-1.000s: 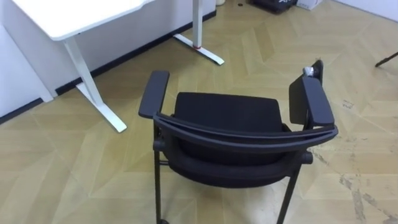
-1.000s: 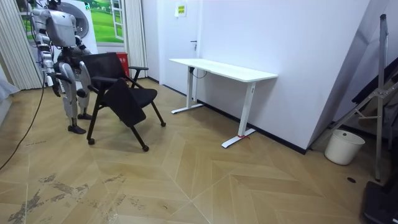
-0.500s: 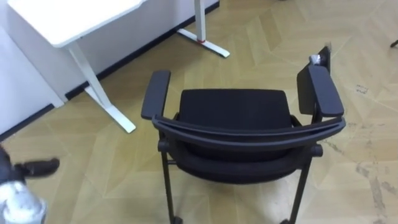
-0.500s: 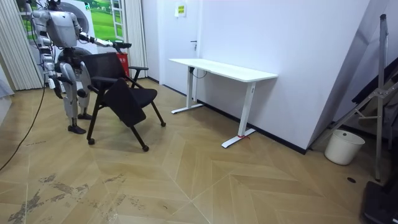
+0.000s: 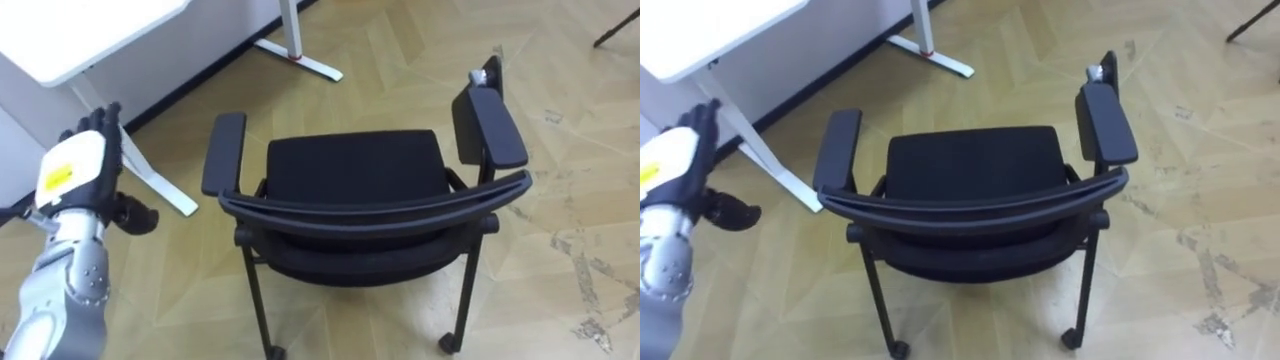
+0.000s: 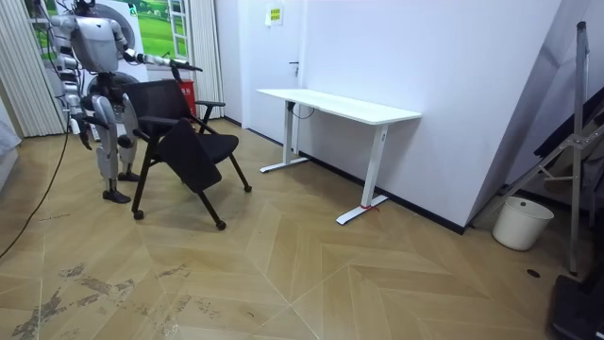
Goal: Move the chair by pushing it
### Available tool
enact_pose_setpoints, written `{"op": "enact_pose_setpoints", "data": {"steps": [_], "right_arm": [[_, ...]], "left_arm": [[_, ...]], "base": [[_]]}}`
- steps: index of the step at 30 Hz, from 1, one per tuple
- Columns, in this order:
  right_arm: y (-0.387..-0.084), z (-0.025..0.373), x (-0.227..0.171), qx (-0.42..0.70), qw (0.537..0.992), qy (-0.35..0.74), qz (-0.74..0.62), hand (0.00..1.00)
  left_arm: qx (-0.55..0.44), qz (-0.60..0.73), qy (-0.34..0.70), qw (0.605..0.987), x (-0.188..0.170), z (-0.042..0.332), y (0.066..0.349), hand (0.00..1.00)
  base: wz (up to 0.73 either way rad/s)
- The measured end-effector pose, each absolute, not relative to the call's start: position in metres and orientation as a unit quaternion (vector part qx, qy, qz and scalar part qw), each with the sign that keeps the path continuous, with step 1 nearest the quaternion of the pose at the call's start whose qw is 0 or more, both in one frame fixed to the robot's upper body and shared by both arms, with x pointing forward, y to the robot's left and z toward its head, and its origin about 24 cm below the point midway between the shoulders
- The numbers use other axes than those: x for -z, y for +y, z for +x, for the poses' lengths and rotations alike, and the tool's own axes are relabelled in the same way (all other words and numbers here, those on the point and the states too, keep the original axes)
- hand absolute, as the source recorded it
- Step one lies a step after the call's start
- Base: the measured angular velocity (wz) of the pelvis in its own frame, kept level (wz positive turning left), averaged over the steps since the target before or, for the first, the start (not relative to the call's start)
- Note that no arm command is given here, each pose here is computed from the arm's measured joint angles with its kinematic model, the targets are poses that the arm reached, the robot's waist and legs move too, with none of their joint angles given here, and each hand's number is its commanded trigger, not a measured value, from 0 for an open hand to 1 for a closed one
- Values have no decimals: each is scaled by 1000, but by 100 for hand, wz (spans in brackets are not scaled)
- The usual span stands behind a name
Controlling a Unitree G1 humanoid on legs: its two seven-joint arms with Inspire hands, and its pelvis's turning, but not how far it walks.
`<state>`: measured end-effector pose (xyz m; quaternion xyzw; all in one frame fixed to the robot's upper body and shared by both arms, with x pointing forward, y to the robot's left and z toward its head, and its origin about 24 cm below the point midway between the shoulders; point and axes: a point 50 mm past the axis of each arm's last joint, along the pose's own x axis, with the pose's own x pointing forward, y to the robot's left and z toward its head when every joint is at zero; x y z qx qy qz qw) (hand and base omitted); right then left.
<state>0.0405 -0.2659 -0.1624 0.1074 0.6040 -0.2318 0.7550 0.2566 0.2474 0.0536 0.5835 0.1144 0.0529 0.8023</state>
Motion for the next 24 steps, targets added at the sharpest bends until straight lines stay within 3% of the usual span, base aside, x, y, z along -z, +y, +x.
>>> {"op": "enact_pose_setpoints", "data": {"steps": [7,24], "right_arm": [[-267,42,162,225,758,604,100,0],[-275,44,159,226,754,609,98,0]], "left_arm": [[4,602,77,794,-83,265,227,0],[154,672,118,715,-138,262,210,0]], "base": [[-2],[0]]}}
